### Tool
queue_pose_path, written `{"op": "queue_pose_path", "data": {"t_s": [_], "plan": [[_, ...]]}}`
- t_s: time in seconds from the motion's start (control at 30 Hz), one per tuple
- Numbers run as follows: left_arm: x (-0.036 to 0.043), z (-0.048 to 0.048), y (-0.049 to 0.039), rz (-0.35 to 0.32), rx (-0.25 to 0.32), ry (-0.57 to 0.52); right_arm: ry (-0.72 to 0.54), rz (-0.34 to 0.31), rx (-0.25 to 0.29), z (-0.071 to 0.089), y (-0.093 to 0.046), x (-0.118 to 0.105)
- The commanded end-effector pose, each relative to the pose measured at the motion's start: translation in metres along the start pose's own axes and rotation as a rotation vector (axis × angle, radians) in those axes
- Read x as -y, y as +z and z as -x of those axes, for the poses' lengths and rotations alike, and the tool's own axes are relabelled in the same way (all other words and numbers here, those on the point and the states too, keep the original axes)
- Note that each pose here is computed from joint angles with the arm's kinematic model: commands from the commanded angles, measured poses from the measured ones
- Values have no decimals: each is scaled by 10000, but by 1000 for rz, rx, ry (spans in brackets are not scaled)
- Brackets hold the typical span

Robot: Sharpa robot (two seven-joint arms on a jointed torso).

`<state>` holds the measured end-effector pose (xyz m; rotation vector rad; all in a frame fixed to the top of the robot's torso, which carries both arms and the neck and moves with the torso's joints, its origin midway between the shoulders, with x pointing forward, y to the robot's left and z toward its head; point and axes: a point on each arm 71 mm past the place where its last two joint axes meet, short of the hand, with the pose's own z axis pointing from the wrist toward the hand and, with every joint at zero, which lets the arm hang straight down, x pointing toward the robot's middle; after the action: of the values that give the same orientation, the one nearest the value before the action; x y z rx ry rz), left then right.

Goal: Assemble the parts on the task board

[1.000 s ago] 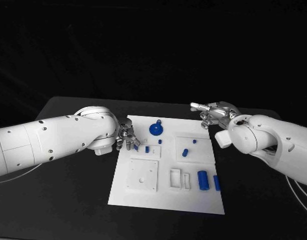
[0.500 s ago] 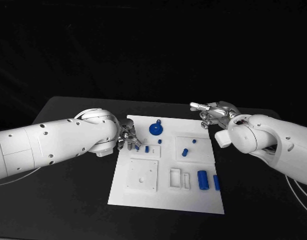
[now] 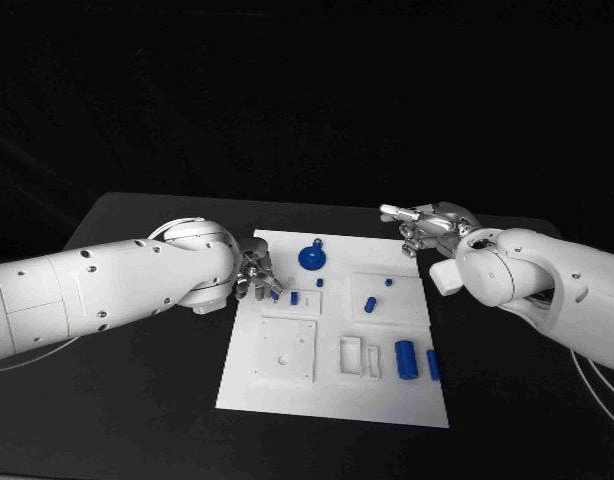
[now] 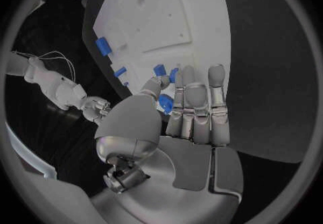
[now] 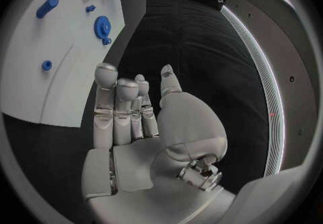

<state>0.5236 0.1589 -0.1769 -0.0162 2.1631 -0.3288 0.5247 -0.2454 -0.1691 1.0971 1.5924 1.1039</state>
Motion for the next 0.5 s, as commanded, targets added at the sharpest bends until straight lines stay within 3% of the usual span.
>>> {"op": "queue_pose_path", "data": {"t_s": [0.03, 0.5], "plan": [[14, -3, -2, -12, 7, 11, -8, 9, -13, -15, 0, -9], [16, -42, 1, -12, -7, 16, -8, 8, -16, -19, 1, -8]]}}
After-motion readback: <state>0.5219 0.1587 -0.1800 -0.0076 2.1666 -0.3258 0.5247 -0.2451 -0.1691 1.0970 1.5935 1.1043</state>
